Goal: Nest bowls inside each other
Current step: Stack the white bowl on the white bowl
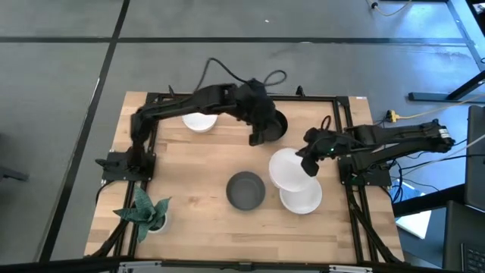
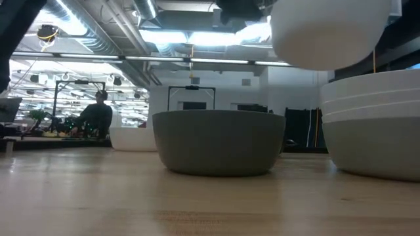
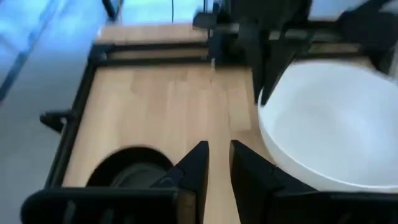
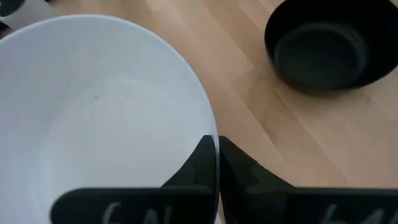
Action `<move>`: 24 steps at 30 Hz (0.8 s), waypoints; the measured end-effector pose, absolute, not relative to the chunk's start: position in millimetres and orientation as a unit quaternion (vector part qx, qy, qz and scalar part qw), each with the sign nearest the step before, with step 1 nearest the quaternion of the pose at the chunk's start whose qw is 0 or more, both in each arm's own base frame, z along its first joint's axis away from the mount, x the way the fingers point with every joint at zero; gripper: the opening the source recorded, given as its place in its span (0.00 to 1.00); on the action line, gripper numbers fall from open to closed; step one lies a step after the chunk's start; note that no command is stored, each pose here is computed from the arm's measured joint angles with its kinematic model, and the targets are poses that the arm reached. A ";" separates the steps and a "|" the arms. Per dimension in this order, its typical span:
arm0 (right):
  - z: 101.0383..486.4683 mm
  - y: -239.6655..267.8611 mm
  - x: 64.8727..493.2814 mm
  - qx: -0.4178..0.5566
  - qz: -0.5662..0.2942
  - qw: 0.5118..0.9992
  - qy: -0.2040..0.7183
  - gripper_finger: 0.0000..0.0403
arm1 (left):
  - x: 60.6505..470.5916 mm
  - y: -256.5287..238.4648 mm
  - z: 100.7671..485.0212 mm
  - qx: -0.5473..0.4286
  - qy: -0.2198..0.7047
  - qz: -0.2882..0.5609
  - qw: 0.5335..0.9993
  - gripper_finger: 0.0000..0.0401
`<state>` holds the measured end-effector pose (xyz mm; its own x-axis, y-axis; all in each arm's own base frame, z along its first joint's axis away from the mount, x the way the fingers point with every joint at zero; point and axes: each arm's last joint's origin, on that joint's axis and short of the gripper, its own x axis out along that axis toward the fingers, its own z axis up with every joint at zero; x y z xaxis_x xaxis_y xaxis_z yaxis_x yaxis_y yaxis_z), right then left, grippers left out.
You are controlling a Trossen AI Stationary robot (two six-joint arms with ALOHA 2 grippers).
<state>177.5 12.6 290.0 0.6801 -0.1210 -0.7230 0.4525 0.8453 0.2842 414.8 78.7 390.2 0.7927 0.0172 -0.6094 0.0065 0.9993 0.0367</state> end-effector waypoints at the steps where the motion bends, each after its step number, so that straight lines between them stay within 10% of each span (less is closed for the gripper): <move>1: 291.4 12.3 175.2 0.227 -0.161 0.889 0.363 0.01 | 407.8 79.4 394.0 0.014 0.313 0.004 0.950 0.14; 24: 285.3 33.5 157.8 0.277 -0.116 0.847 0.438 0.01 | 220.1 41.1 321.5 -0.072 0.150 0.126 0.978 0.14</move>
